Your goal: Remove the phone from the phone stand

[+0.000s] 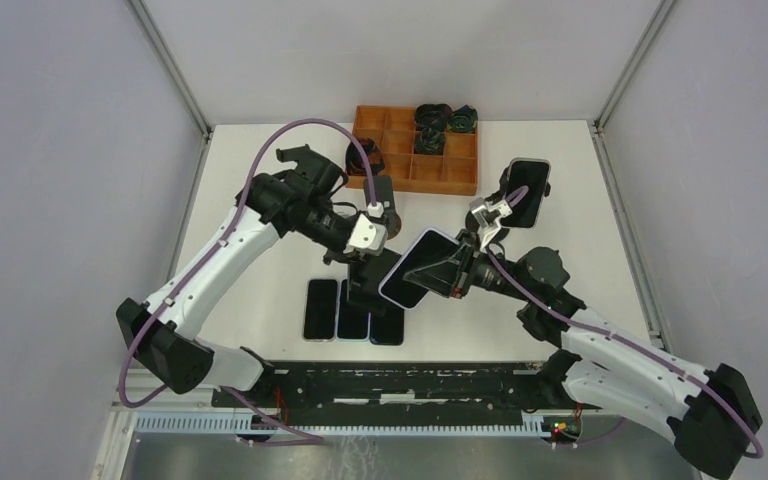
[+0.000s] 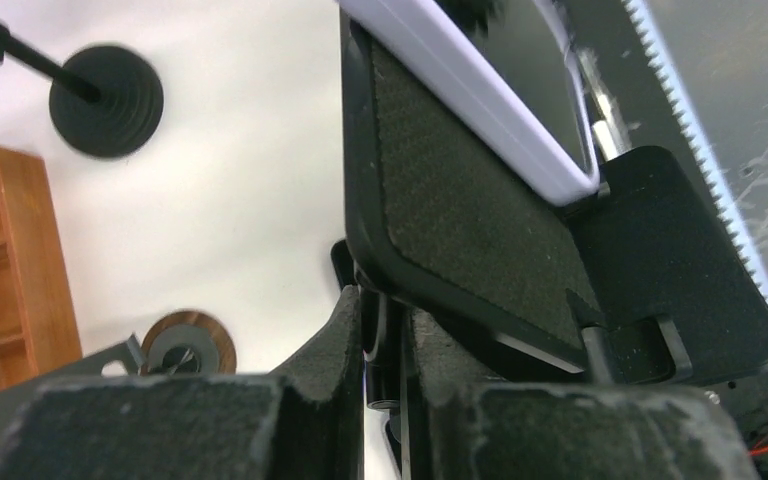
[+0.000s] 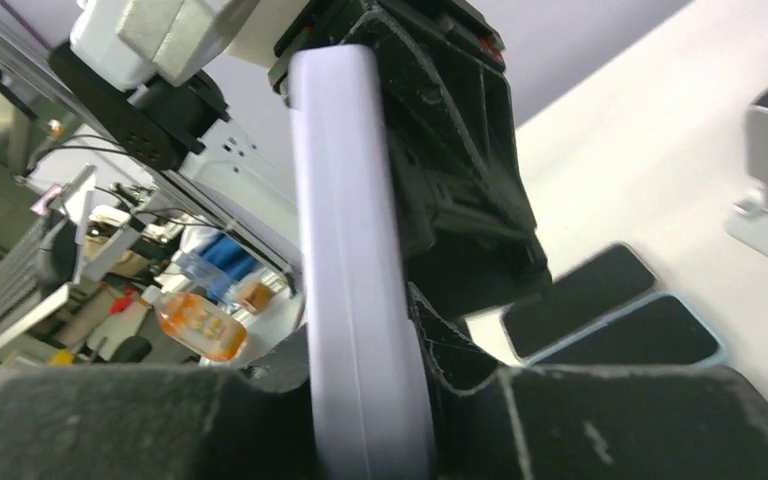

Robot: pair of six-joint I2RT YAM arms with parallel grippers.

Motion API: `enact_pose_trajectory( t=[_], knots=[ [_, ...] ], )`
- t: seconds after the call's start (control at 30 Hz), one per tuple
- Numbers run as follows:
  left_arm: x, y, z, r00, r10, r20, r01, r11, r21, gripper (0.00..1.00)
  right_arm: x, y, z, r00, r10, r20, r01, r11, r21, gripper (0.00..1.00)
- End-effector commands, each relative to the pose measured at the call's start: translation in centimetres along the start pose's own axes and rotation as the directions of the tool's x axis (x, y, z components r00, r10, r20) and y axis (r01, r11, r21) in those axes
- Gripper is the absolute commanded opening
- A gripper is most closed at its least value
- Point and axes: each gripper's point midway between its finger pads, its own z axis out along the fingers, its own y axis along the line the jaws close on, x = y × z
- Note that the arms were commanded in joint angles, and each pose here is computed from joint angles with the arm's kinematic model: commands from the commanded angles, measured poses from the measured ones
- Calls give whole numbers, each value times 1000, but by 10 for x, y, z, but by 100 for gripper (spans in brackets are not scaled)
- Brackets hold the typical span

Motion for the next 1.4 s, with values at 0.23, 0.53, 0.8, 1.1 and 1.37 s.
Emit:
enact_pose_trajectory(
  t=[0.23, 0.53, 0.8, 1.1, 1.37],
  knots=[
    [14, 26, -23, 989, 56, -140, -76, 987, -140, 2, 41, -33, -35, 971, 42, -234, 6, 980, 198, 5],
    [3, 19, -32, 991, 39, -125, -59, 985, -160, 2, 117, -106, -47, 886, 235, -401, -71, 921, 383, 0],
    [-4, 16, -35, 994, 29, -106, -47, 984, -172, 2, 138, -155, -51, 846, 292, -445, -16, 849, 528, 5],
    [-13, 14, -35, 998, 6, -67, -17, 985, -171, 2, 136, -203, -61, 875, 273, -400, 81, 731, 677, 47],
    [-12, 12, -33, 998, -9, -60, -1, 987, -162, 2, 133, -227, -100, 885, 239, -400, 200, 581, 789, 82]
  ],
)
